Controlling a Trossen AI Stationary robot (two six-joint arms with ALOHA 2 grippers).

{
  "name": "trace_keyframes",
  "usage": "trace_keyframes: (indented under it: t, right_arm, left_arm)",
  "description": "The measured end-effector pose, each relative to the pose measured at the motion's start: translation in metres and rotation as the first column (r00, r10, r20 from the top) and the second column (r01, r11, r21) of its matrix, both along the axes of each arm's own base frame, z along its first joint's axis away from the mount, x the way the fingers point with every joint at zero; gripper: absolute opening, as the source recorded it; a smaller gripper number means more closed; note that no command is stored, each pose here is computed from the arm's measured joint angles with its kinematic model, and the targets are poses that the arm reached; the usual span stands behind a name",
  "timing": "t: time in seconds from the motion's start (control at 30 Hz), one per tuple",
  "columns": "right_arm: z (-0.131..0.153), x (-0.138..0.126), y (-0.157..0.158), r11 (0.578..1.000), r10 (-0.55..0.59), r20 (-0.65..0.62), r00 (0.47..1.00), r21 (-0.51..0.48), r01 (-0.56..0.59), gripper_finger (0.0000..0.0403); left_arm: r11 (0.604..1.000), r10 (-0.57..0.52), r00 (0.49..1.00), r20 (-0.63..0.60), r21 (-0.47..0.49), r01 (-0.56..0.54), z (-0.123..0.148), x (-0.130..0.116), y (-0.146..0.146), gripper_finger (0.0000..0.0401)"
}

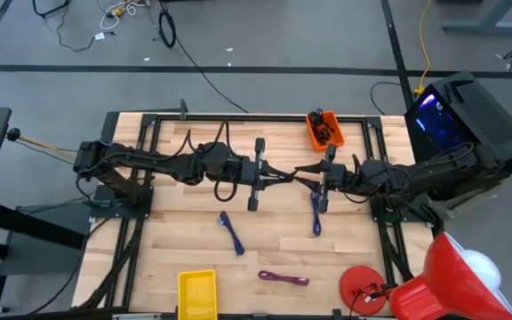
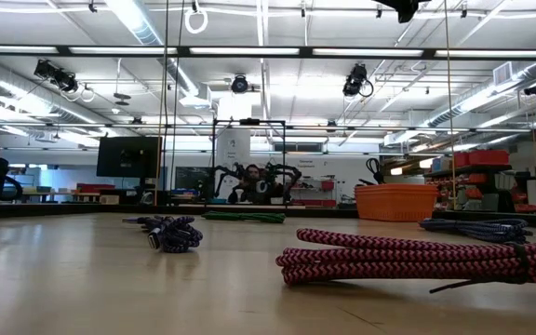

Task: Pick & Place USB Port
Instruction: Put the black charger cable into the orange bin

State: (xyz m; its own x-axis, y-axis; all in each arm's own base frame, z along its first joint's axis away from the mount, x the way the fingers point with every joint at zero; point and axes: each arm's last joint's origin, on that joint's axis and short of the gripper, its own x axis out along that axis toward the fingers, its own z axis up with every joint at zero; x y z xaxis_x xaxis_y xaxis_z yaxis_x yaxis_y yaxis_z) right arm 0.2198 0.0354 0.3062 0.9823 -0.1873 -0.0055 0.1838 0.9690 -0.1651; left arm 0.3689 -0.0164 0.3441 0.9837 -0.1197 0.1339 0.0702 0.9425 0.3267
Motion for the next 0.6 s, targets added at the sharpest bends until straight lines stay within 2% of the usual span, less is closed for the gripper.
trace_keyframes:
  t: [0.07, 0.1, 0.4, 0.6]
  right_arm:
    - [0.0001, -0.0001, -0.0002, 1.000, -0.005, -0.001, 1.000, -0.011, 0.005, 0.0032]
    - [0.0002, -0.0001, -0.0002, 1.000, -0.005, -0.001, 1.000, -0.016, 0.005, 0.0018]
    - [0.0001, -0.0004, -0.0015, 0.998, -0.056, -0.001, 0.998, -0.013, 0.056, 0.0003]
    - [-0.0007, -0.0012, -0.0037, 0.991, -0.132, -0.010, 0.991, -0.010, 0.132, 0.0001]
  left_arm:
    - [1.000, -0.004, 1.000, -0.001, 0.000, 0.004, -0.0001, 0.0000, -0.0002, 0.0027]
    - [1.000, -0.004, 1.000, -0.001, -0.002, 0.004, -0.0001, 0.0000, -0.0002, 0.0027]
    - [0.999, 0.000, 1.000, -0.007, -0.039, 0.000, -0.0003, 0.0001, 0.0003, 0.0039]
    - [0.995, 0.078, 0.997, -0.020, -0.062, -0.079, -0.0013, 0.0005, 0.0033, 0.0065]
